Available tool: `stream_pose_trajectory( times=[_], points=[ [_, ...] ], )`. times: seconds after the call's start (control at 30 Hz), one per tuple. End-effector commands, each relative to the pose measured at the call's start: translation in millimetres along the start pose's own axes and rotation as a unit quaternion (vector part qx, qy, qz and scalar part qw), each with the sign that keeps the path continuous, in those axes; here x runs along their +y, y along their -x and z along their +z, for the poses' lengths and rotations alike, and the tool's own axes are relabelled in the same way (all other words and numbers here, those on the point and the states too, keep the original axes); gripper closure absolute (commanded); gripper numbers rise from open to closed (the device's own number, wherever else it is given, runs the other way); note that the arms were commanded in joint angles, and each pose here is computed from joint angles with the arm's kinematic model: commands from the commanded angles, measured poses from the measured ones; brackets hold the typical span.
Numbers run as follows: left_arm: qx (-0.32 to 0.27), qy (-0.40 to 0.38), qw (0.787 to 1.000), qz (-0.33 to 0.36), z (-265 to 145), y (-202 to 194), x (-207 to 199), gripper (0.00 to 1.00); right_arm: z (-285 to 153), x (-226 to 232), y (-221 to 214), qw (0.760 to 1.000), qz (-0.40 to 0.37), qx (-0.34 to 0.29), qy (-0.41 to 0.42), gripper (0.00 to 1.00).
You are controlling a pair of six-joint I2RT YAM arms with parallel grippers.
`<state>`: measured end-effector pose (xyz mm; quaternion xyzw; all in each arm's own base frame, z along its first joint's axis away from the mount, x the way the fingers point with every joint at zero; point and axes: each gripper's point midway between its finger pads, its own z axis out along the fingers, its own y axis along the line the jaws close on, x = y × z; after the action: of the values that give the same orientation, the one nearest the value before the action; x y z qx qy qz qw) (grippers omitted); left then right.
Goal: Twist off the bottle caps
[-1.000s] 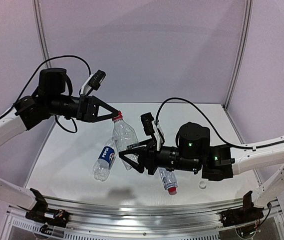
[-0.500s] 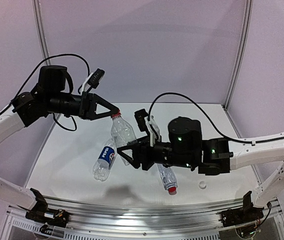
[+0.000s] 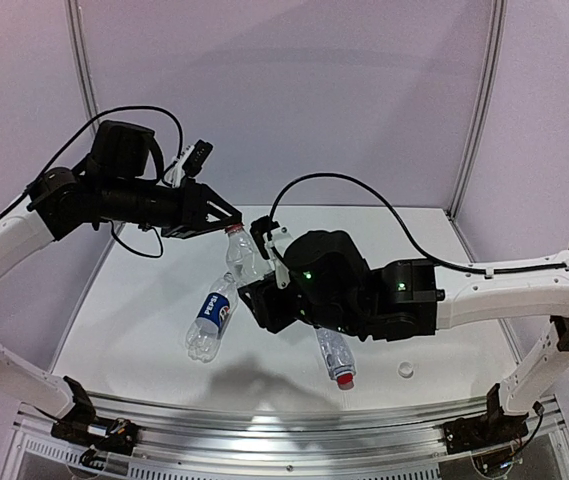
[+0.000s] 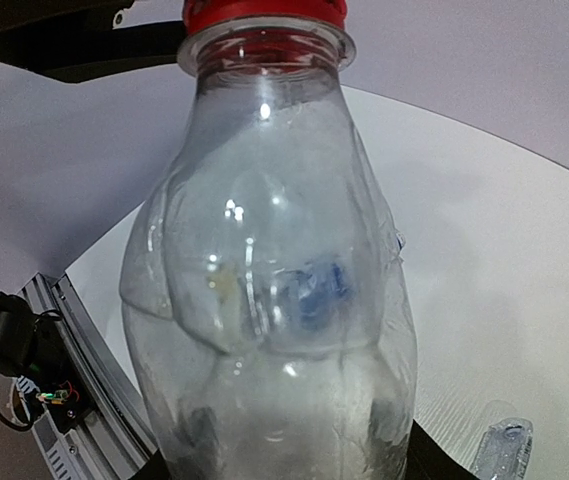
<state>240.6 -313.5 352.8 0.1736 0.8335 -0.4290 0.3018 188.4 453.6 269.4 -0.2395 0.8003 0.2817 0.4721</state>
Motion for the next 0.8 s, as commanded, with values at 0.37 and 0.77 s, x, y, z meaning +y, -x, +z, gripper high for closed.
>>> stream_pose_trajectory(
  times=[0.37, 0.77],
  points=[
    [-0.007, 0.007, 0.999, 0.042, -26, -3, 8, 0.08, -23, -29, 3, 0.998, 0.052, -0.039, -0.017, 0.68],
    [-0.064, -0.145, 0.986, 0.052, -78, -9, 10, 0.01, -32, 5, 4, 0.987, 0.09, -0.041, 0.13, 0.68]
  ],
)
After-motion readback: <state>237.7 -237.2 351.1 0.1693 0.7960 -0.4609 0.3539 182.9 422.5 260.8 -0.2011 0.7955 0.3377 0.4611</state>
